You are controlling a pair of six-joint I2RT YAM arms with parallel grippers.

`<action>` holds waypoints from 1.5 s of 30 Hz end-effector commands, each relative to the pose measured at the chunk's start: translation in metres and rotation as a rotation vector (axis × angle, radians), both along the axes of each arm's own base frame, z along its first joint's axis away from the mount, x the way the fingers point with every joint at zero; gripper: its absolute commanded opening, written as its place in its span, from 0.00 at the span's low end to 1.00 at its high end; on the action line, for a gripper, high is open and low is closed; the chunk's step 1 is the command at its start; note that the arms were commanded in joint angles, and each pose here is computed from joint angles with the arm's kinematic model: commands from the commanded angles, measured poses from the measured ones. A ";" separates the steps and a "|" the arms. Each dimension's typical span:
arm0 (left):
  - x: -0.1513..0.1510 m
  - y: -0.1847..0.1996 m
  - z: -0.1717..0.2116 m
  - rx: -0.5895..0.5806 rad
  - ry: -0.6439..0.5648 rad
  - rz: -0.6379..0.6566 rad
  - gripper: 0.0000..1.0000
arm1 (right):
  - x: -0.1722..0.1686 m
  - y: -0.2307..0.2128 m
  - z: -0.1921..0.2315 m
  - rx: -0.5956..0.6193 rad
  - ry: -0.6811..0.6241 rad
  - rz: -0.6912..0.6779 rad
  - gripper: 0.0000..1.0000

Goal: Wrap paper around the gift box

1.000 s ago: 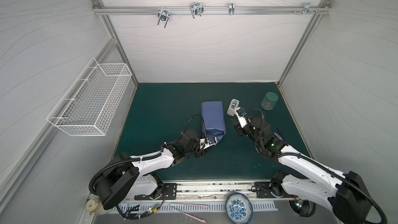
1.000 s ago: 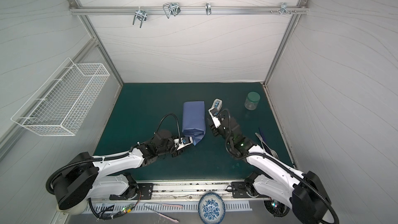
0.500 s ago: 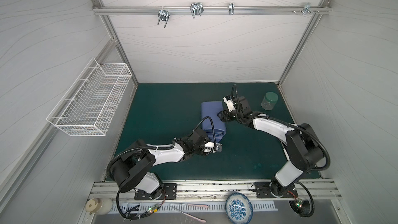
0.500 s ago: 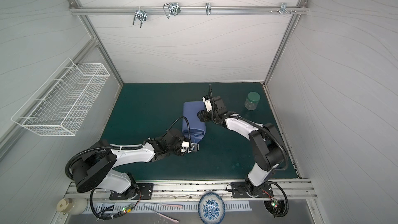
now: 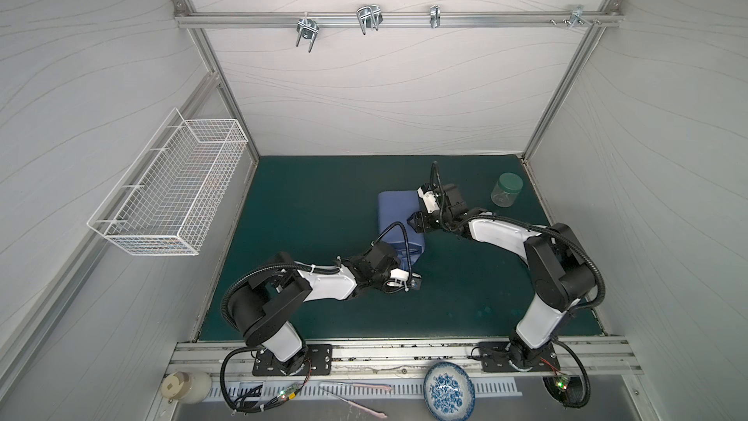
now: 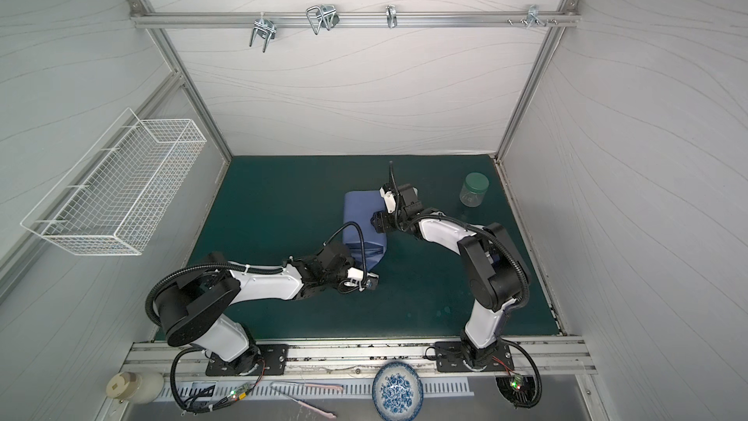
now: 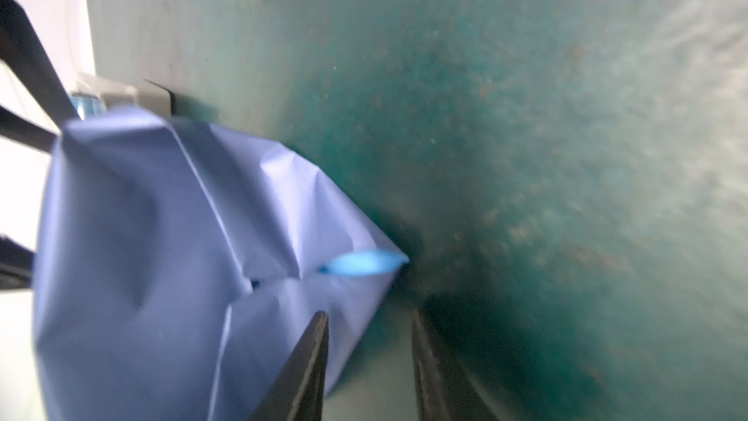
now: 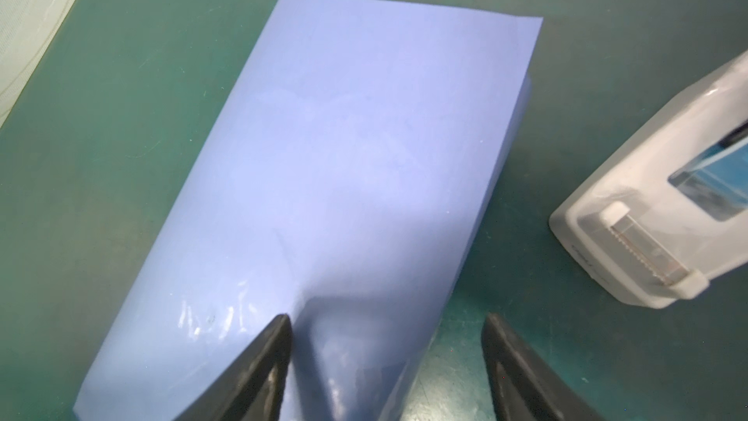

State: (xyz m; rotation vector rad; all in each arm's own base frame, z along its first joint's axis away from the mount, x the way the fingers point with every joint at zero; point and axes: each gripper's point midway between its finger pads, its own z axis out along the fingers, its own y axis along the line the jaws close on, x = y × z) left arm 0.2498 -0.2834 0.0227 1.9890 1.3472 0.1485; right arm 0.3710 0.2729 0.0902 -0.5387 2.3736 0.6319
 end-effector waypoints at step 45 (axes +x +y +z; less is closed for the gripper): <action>0.009 -0.004 0.033 -0.106 0.006 0.049 0.00 | -0.011 -0.005 -0.017 -0.016 0.042 0.009 0.70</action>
